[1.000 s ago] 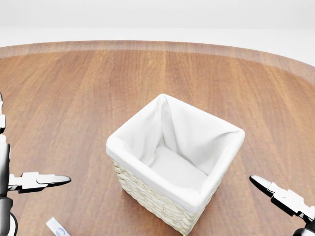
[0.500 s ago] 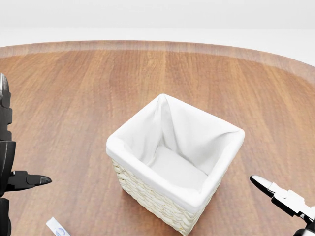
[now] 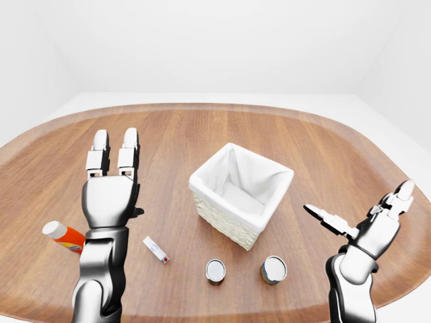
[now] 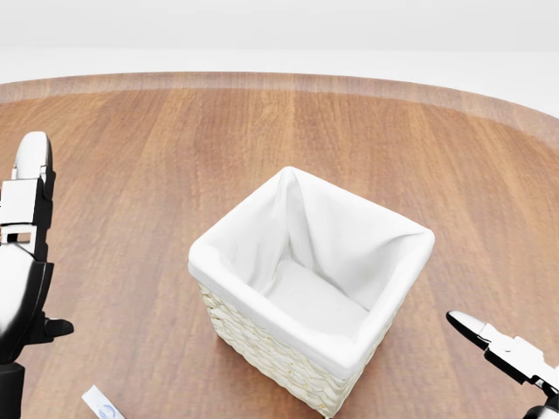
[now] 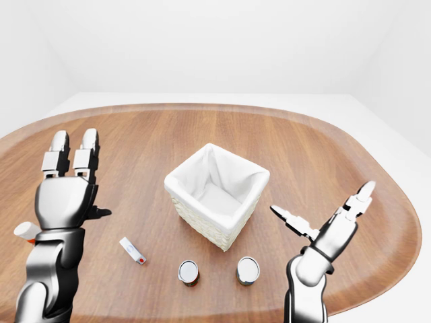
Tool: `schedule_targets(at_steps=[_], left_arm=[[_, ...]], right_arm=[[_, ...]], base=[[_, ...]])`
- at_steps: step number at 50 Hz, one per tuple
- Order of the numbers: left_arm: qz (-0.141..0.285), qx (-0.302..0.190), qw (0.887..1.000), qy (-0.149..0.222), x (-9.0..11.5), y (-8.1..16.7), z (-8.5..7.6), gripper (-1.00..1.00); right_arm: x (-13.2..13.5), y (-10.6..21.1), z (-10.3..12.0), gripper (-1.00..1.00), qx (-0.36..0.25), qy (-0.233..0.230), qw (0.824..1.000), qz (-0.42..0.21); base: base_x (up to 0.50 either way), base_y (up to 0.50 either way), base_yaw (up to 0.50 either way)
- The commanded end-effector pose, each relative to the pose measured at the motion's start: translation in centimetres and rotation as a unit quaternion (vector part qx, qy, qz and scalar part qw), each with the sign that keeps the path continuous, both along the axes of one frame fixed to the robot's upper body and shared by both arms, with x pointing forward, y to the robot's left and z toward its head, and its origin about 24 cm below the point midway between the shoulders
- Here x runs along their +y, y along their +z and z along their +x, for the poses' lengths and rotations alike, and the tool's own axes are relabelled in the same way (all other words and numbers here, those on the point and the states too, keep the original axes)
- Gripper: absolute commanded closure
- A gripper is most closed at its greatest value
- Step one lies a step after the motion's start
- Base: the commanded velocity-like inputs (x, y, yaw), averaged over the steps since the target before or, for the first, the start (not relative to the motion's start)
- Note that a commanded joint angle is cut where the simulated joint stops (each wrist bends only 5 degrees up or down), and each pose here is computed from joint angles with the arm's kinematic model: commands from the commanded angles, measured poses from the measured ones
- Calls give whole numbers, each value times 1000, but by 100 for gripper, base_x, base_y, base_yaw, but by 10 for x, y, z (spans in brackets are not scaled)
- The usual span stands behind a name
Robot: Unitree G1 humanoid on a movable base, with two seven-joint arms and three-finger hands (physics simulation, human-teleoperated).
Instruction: Pick up the alphabet soup and the cream cheese box, and put them in the basket.
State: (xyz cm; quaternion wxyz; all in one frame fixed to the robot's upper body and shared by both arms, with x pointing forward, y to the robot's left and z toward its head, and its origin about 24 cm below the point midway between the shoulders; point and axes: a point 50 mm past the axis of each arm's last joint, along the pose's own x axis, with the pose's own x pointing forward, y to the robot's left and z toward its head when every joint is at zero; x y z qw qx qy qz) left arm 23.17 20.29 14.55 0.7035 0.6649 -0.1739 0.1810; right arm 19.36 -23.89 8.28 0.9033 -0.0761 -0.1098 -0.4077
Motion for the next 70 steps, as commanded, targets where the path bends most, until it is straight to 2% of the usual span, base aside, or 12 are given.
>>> schedule_targets(at_steps=[1, 7, 11, 37, 47, 52, 56, 70], left_arm=[[38, 1, 999, 18, 0, -4, -1, -100], [48, 13, 999, 23, 1, -13, -1, -100], [19, 5, 1000, 10, -3, -5, -4, -100], [18, 5, 1000, 8, -3, -5, -4, -100], [30, 65, 997, 11, -3, -26, -7, -100], [30, 89, 995, 19, -3, -35, -19, -100], [42, 108, 993, 26, -1, -46, -17, -100], [54, 137, 989, 29, -4, -59, -26, -100]], right_arm=[[0, 0, 0, -100, -2, -1, 1000, -3], [0, 1, 0, -100, 0, -2, 1000, -3], [0, 2, -1, -100, 0, -3, 1000, -8], [0, 2, -1, -100, 0, -3, 1000, -8], [-1, 0, 1, -100, 2, -2, 1000, -12], [0, 1, 0, -100, 2, -2, 1000, -11], [0, 2, 0, -100, 2, -3, 1000, -11], [0, 1, 0, -100, 3, -1, 1000, -11]], base=[[0, 0, 0], [0, 0, 0], [0, 0, 0], [0, 0, 0], [0, 0, 0], [0, 0, 0], [0, 0, 0], [0, 0, 0]])
